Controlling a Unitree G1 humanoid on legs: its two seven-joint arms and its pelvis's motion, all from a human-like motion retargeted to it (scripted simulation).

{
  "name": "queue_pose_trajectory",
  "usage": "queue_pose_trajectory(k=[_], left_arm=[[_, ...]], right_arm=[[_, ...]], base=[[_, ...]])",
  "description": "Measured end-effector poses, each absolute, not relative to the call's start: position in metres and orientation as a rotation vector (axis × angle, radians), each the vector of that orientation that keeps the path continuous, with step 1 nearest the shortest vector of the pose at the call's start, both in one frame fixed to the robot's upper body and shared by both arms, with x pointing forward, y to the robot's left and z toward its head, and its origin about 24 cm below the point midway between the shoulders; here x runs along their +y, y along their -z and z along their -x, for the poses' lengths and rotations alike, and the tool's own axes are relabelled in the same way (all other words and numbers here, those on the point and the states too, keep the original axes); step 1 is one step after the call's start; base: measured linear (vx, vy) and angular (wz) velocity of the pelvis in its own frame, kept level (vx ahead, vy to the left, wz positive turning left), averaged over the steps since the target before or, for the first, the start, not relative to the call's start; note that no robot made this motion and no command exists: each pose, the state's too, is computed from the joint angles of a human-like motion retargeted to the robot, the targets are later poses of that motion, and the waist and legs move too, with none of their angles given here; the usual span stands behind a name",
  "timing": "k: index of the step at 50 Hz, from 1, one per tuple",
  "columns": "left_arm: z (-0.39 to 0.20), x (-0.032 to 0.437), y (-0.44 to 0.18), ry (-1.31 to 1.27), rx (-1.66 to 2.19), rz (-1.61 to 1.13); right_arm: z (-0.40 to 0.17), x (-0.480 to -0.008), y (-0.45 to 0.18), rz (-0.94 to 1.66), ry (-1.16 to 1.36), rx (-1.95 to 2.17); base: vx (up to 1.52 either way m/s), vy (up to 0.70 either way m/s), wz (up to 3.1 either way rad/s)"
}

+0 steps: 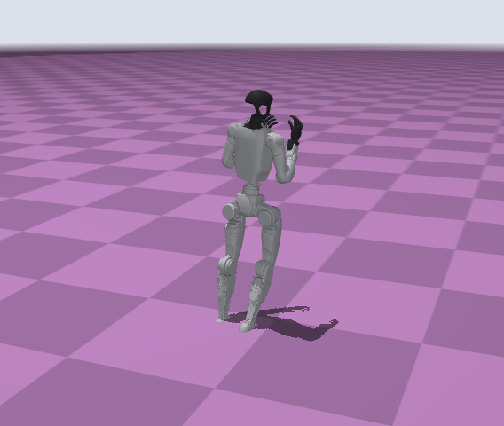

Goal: Walk

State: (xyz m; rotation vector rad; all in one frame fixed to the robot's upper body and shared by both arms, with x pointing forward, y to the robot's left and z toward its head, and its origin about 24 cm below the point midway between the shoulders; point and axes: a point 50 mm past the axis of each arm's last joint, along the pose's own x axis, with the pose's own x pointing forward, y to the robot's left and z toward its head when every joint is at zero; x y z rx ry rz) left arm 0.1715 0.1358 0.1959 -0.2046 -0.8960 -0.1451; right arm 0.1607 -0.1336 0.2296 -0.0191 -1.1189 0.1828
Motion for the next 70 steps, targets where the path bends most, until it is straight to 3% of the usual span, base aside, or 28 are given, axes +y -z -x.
queue_pose_trajectory(k=[7, 12, 22, 42, 55, 70], left_arm=[[-0.152, 0.128, -0.243, 0.143, -1.197, 0.394], [-0.143, 0.128, -0.265, 0.116, -1.361, 0.370], [-0.136, 0.117, -0.284, 0.200, -1.493, 0.318], [-0.109, 0.110, -0.326, 0.163, -1.914, 0.296], [-0.106, 0.113, -0.335, -0.002, -1.988, 0.361], [-0.116, 0.109, -0.324, -0.052, -1.961, 0.275]], right_arm=[[-0.145, -0.116, -0.251, -0.303, -0.262, -1.237], [-0.140, -0.108, -0.267, -0.407, -0.260, -1.335], [-0.129, -0.099, -0.290, -0.336, -0.229, -1.538], [-0.102, -0.109, -0.324, -0.488, -0.268, -1.881], [-0.091, -0.115, -0.327, -0.472, -0.162, -2.040], [-0.115, -0.109, -0.320, -0.322, -0.156, -1.915]], base=[[-0.03, 0.06, 1.23], [-0.04, 0.11, 2.52], [0.03, 0.18, 3.80], [0.09, 0.04, 3.40], [0.20, 0.07, 1.68], [0.37, 0.08, 1.14]])
